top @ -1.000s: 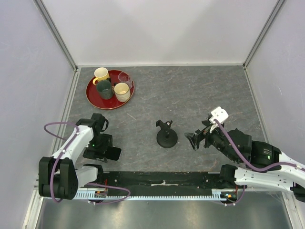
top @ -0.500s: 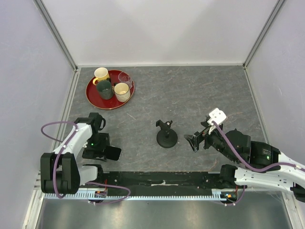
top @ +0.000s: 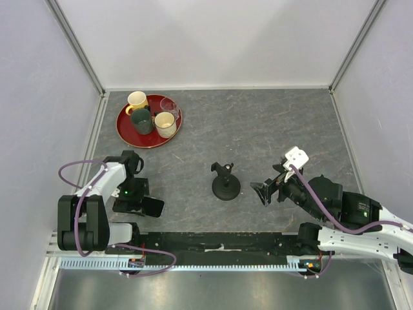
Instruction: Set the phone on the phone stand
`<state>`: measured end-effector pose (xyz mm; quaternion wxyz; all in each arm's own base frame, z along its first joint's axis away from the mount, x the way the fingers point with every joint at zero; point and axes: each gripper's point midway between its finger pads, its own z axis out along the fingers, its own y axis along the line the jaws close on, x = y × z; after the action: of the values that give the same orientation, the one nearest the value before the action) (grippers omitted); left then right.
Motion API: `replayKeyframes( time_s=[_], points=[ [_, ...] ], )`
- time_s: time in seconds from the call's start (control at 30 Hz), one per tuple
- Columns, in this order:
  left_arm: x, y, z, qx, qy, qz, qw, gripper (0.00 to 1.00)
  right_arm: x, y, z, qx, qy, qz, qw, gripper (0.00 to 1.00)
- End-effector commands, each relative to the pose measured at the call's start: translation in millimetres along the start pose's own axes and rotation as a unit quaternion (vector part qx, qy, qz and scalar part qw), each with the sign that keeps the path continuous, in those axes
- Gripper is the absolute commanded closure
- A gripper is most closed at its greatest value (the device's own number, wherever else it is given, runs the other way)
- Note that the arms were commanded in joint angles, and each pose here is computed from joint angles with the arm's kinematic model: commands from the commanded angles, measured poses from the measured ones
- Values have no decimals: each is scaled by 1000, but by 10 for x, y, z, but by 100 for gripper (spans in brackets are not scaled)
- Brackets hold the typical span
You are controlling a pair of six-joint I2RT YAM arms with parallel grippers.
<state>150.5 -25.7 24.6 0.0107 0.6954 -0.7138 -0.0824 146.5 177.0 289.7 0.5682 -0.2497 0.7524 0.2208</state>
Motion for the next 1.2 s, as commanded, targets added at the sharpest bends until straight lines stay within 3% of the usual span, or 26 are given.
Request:
replayKeyframes(
  time_s=[0.0, 0.93, 1.17],
  points=[
    [-26, 39, 60, -10, -6, -2, 1000, 1, -47, 11, -16, -6, -13, 1, 1000, 2],
    [-33, 104, 278, 9, -13, -17, 1000, 7, -33, 34, 1, -9, -11, 2, 1000, 2],
    [-38, 86, 257, 50, -14, -26, 998, 18, -31, 37, 8, -9, -10, 2, 1000, 2]
  ],
)
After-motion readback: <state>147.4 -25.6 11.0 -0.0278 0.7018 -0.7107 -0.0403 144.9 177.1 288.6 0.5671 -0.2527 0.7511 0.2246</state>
